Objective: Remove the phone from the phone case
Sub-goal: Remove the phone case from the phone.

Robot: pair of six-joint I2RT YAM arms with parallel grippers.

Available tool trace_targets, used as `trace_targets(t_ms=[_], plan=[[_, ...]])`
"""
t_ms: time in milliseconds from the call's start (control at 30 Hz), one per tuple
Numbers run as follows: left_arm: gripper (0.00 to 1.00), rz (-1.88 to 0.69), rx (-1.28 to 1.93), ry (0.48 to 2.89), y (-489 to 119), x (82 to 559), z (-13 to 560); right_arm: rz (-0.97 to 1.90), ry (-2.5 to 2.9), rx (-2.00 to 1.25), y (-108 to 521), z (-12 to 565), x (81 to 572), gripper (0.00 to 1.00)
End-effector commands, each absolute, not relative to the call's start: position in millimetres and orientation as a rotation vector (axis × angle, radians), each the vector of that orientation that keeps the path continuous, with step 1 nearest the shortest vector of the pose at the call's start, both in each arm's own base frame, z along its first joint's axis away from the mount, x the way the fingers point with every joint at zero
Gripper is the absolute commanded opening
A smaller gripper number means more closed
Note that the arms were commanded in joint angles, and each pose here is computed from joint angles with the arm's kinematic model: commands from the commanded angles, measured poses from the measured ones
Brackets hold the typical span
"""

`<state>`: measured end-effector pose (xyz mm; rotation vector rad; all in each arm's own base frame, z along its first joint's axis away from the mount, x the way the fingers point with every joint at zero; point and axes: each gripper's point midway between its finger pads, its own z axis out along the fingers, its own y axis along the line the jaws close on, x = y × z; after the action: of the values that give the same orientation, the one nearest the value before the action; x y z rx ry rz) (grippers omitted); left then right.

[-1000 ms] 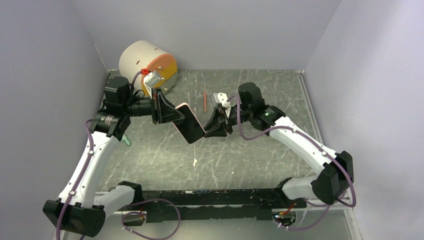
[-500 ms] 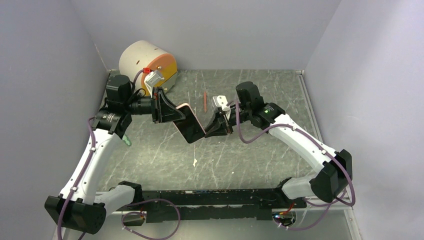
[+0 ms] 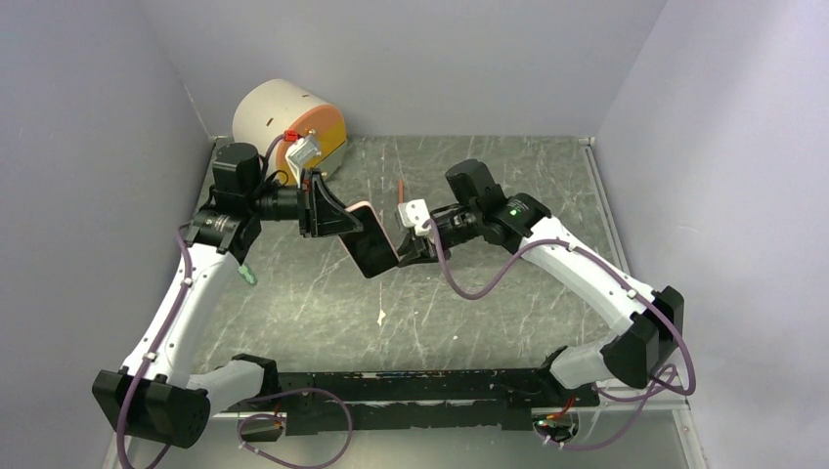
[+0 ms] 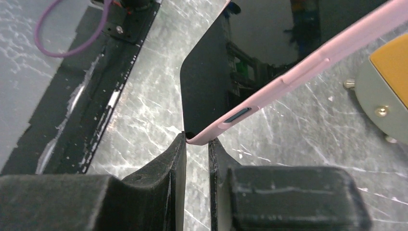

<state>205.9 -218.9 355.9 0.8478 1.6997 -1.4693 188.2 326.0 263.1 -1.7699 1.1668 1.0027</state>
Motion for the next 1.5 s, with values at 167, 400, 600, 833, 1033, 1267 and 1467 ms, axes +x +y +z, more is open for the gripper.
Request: trace_targets(t_ms=[167,400,600,833,1033,1267,1467], plan=[[0.03,-1.600,0.997,1.582,-220,175,390,0.622,0.995,-1.899,335,260,211,0.00],[0.02,-1.623,1.014,1.584,-219,172,389,0.460,0.954,-1.944,339,261,223,0.00],[0.02,-1.622,1.019,1.581,-219,169,390,0.486,0.908,-1.875,348,273,221,0.00],[0.03,-1.463,0.935,1.616,-217,183,385,0.613,1.027,-1.662,328,282,233,0.05],[0.03,-1.319,0.694,1.682,-212,213,378,0.825,1.214,-1.289,298,300,236,0.29],[0.03,-1.278,0.340,1.698,-202,240,372,1.038,1.308,-0.994,290,313,227,0.40],[0.02,-1.368,0.208,1.635,-202,245,375,1.202,1.382,-0.820,293,302,223,0.42]])
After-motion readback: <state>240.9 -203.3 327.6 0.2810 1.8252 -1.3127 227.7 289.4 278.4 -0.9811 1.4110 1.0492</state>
